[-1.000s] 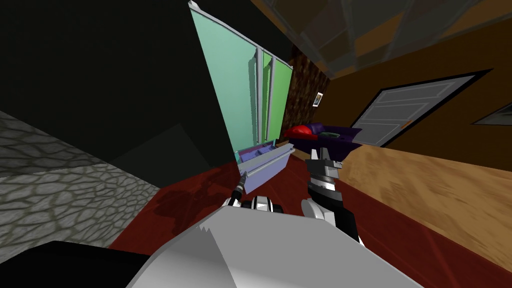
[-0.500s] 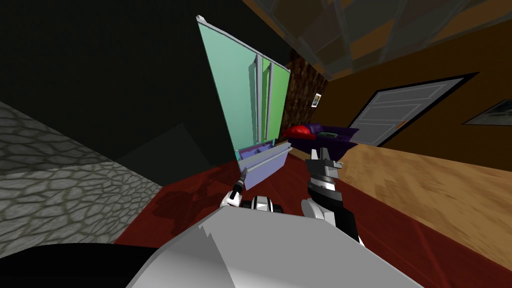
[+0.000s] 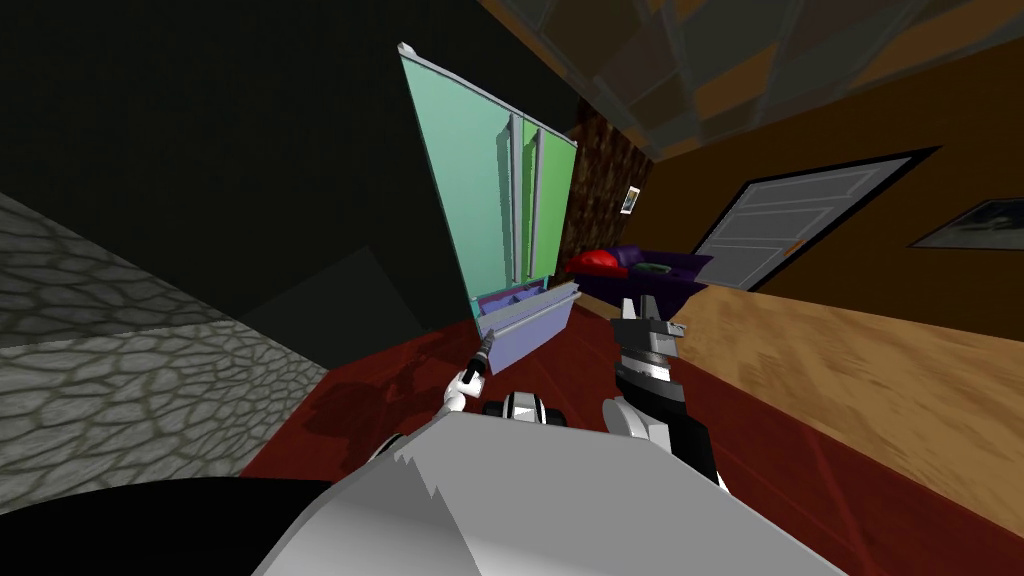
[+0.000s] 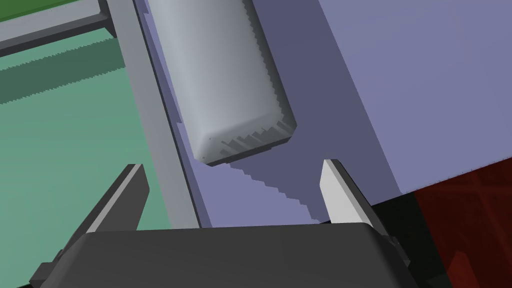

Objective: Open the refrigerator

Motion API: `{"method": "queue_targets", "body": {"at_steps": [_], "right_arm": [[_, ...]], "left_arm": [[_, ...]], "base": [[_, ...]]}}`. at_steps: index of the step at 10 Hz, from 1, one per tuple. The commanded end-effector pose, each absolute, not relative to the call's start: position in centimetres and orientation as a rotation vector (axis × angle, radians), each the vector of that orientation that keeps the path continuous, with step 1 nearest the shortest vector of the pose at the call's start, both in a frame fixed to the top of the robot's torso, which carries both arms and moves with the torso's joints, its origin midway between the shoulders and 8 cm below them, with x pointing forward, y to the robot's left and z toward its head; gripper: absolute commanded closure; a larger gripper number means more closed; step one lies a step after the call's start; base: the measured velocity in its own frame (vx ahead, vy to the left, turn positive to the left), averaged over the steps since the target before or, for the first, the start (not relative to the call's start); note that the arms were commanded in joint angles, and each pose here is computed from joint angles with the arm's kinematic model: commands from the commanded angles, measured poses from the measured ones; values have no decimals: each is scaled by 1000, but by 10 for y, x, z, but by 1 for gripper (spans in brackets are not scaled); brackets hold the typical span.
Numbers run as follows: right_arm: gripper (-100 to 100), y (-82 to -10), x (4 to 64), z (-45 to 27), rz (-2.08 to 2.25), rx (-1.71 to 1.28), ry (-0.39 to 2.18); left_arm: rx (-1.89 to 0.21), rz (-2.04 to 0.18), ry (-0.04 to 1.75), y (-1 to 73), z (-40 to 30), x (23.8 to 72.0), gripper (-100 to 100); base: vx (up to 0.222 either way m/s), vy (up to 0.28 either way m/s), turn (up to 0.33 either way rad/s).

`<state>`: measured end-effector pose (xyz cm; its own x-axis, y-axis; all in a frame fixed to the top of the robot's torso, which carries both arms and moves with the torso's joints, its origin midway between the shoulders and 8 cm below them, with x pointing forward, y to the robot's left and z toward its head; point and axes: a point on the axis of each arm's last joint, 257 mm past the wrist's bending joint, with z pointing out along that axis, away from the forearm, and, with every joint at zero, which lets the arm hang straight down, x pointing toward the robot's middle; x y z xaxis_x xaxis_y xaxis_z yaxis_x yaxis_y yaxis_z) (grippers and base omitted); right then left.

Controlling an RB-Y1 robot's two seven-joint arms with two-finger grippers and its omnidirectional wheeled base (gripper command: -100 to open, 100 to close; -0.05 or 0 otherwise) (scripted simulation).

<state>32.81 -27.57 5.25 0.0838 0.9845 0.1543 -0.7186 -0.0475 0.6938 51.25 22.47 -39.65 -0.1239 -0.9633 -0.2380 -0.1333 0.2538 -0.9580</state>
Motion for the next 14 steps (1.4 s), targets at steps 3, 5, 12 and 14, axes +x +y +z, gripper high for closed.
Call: {"method": "queue_targets", "body": {"at_steps": [3, 5, 12, 14], "right_arm": [[0, -276, 328, 52, 1461, 740, 460], [0, -276, 328, 52, 1461, 740, 460], [0, -276, 328, 52, 1461, 740, 460], [0, -276, 328, 52, 1461, 740, 460]], "left_arm": [[-1065, -1028, 1491, 228, -377, 550, -100], [-1079, -1020, 1486, 235, -368, 570, -100], [-1084, -1020, 1473, 237, -352, 592, 0], [-1084, -1020, 1473, 237, -352, 592, 0]], "base": [[-87, -11, -9], [-105, -23, -13], [-34, -6, -4], [0, 0, 0]]}}
